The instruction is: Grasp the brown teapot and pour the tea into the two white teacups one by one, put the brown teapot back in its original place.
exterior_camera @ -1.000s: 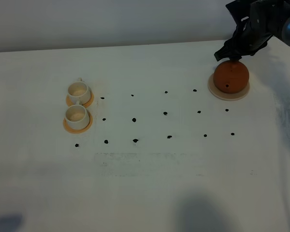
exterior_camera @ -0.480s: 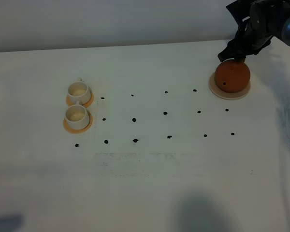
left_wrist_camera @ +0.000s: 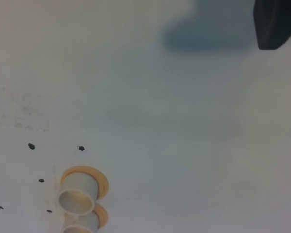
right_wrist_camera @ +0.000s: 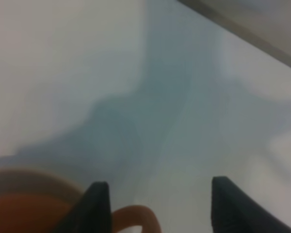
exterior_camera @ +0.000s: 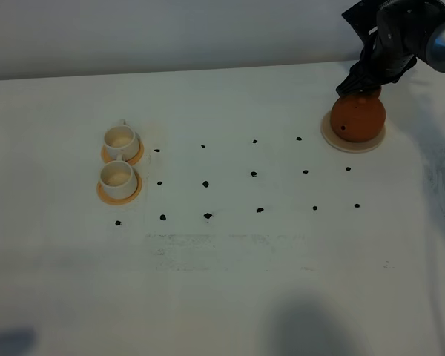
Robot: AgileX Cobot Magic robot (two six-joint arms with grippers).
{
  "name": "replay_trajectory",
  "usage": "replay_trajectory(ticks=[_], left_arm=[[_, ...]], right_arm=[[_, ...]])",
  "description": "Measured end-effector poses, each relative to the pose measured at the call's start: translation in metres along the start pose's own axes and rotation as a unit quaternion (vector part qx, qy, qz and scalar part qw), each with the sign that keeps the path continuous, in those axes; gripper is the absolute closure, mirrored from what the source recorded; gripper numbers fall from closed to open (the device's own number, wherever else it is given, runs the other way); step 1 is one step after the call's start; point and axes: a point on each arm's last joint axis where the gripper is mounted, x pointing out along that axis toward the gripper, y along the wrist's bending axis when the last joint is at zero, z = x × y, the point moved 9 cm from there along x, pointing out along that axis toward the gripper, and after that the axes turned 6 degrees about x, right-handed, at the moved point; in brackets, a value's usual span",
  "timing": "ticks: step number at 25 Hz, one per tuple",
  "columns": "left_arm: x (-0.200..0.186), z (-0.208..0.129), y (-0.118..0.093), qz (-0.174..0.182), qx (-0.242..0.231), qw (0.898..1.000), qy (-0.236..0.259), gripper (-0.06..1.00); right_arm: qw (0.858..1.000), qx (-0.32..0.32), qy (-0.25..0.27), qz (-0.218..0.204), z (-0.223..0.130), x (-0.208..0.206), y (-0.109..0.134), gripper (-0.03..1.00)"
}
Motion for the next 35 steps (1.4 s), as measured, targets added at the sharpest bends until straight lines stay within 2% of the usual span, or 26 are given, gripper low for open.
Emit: replay_trajectory(ticks=[13,35], left_arm=[[0.0,0.0,0.0,0.0,0.0,1.0,0.0,0.62],[0.0,0.0,0.0,0.0,0.0,1.0,0.0,0.62]], right_arm=[[1.0,-0.011,0.009,-0.009,-0.003,-0.001,-0.001,0.52],[0.999,0.022,0.043,0.002,-0.017,-0.002,-0.016,0.52]])
